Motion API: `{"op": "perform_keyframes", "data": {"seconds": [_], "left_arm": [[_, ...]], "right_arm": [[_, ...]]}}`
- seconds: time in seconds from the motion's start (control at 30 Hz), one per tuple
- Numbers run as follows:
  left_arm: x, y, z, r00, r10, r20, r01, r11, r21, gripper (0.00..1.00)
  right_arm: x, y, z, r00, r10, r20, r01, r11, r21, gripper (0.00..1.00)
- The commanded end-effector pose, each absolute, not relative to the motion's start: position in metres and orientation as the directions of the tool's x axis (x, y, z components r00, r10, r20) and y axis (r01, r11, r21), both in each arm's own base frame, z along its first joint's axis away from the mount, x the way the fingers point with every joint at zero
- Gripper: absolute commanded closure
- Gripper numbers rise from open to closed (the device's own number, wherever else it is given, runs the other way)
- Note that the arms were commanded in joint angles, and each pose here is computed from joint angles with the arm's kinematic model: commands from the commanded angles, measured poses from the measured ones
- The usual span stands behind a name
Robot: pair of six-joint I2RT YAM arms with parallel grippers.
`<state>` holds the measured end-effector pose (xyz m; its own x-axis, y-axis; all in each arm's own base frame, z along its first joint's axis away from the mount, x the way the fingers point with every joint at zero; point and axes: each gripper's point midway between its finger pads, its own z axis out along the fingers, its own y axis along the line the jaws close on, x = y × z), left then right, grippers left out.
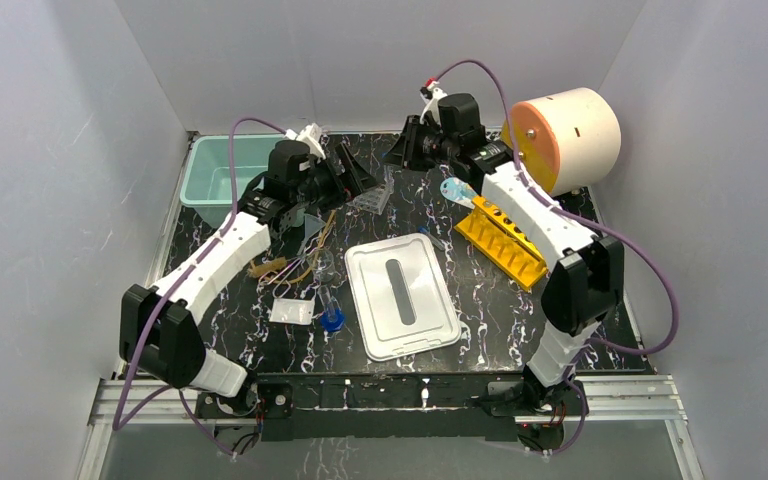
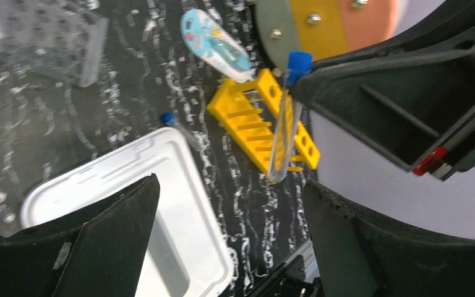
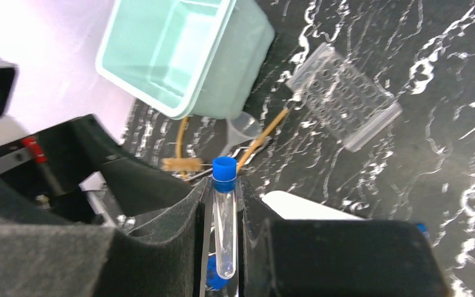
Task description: Organize the chemistry lab equipment
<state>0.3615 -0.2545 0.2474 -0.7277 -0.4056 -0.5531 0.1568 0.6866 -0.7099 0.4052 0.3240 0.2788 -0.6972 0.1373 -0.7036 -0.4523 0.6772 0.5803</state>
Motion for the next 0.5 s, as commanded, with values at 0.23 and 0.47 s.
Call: {"op": "perform_keyframes", "data": {"seconds": [0.23, 0.47], "left_arm": [[0.365, -0.305, 0.287, -0.728, -0.45, -0.517, 0.31, 0.457, -0.834, 0.36], [0.36, -0.314, 0.285, -0.741, -0.408, -0.534, 0.34, 0.457, -0.822, 0.6]], "right_arm": [[0.382, 0.328, 0.328, -0.715, 0.321, -0.621, -0.41, 0.526, 0.745, 0.74], [0.381, 0.328, 0.328, -0.737, 0.335, -0.587, -0.392, 0.496, 0.775, 0.74]]}}
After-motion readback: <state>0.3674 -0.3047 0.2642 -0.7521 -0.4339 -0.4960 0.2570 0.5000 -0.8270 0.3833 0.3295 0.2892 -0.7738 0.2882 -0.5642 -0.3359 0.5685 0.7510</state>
